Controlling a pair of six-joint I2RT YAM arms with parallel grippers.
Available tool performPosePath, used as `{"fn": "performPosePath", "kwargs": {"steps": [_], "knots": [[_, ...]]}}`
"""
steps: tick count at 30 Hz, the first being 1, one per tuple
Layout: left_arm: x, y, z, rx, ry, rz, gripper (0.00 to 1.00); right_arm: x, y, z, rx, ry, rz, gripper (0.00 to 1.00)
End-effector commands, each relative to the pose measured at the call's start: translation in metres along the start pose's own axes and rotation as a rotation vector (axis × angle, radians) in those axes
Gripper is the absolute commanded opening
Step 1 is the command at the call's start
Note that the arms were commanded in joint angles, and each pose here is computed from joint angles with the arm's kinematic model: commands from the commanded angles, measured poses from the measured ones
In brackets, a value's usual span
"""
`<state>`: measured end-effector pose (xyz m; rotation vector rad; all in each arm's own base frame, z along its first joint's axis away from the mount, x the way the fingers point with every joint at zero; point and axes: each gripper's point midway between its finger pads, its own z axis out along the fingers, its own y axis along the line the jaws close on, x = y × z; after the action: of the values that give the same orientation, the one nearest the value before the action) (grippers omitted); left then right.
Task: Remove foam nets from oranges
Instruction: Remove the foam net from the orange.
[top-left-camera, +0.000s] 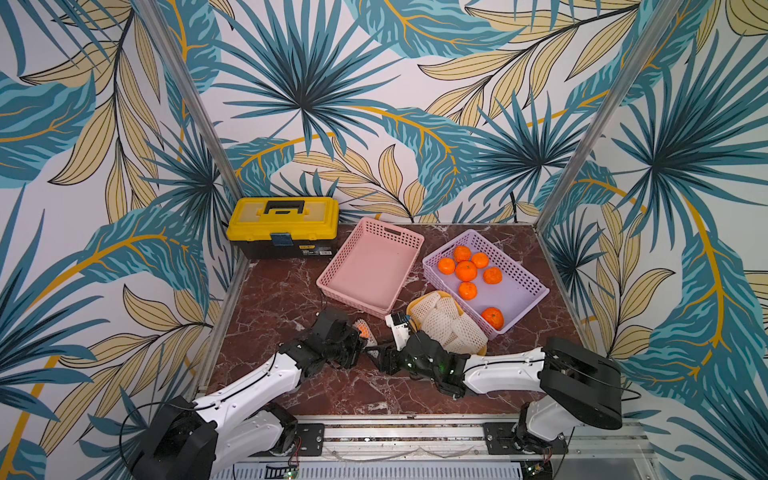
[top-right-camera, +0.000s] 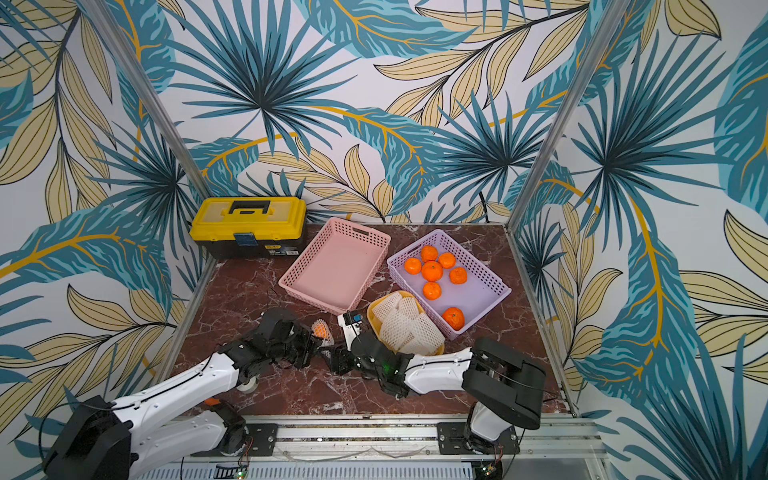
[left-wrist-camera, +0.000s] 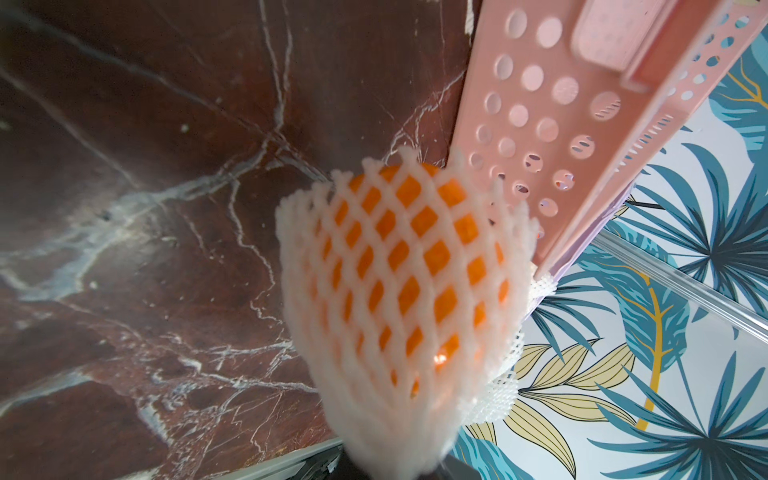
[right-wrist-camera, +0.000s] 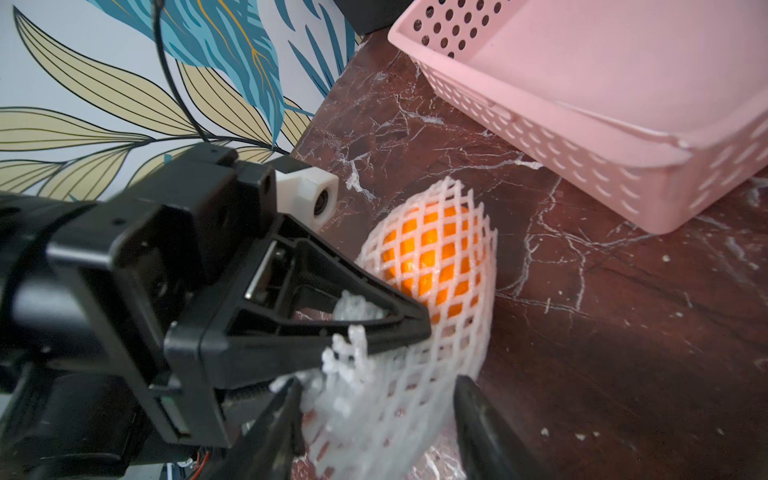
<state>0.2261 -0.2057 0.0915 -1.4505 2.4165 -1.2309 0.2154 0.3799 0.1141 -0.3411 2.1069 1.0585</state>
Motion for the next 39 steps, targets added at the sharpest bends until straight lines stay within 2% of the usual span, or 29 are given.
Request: {"fn": "performPosePath", "kwargs": {"steps": [1,3,6,8,10,11,14,17,21,26,30,32,36,39], "knots": [[0.021,-0.009,-0.003,0.016,0.090,0.037,0.10,-0.010,0.000,0.007,0.013,-0.045,0.006,0.49],[0.021,-0.010,-0.003,0.018,0.089,0.039,0.13,-0.011,0.001,0.009,0.003,-0.048,0.010,0.39],[0.021,-0.010,-0.003,0.020,0.087,0.041,0.22,-0.009,0.003,0.010,-0.010,-0.042,0.021,0.20],[0.021,-0.011,-0.004,0.025,0.085,0.044,0.32,-0.010,0.003,0.010,-0.020,-0.044,0.039,0.09],[0.019,-0.013,-0.005,0.032,0.082,0.047,0.47,-0.012,0.003,0.009,-0.028,-0.050,0.059,0.01],[0.017,-0.014,-0.007,0.038,0.078,0.050,0.59,-0.014,0.004,0.007,-0.033,-0.051,0.074,0.00],[0.009,-0.015,-0.014,0.035,0.049,0.060,0.85,-0.020,0.007,0.002,-0.042,-0.056,0.108,0.00],[0.006,-0.017,-0.019,0.036,0.028,0.069,0.99,-0.024,0.008,-0.001,-0.042,-0.050,0.125,0.00],[0.011,-0.016,-0.017,0.031,0.060,0.066,0.99,-0.025,0.010,-0.002,-0.062,-0.044,0.143,0.00],[0.018,-0.012,-0.008,0.001,0.113,0.053,1.00,-0.029,0.028,-0.001,-0.153,-0.038,0.151,0.00],[0.017,-0.012,-0.004,-0.003,0.115,0.059,0.99,-0.029,0.033,-0.002,-0.175,-0.033,0.157,0.00],[0.015,-0.011,-0.004,-0.002,0.104,0.054,0.92,-0.028,0.032,-0.004,-0.172,-0.030,0.154,0.00],[0.011,-0.010,-0.005,0.007,0.081,0.049,0.68,-0.025,0.030,-0.008,-0.170,-0.024,0.149,0.00],[0.009,-0.010,-0.006,0.014,0.068,0.043,0.55,-0.025,0.030,-0.013,-0.179,-0.028,0.143,0.00]]}}
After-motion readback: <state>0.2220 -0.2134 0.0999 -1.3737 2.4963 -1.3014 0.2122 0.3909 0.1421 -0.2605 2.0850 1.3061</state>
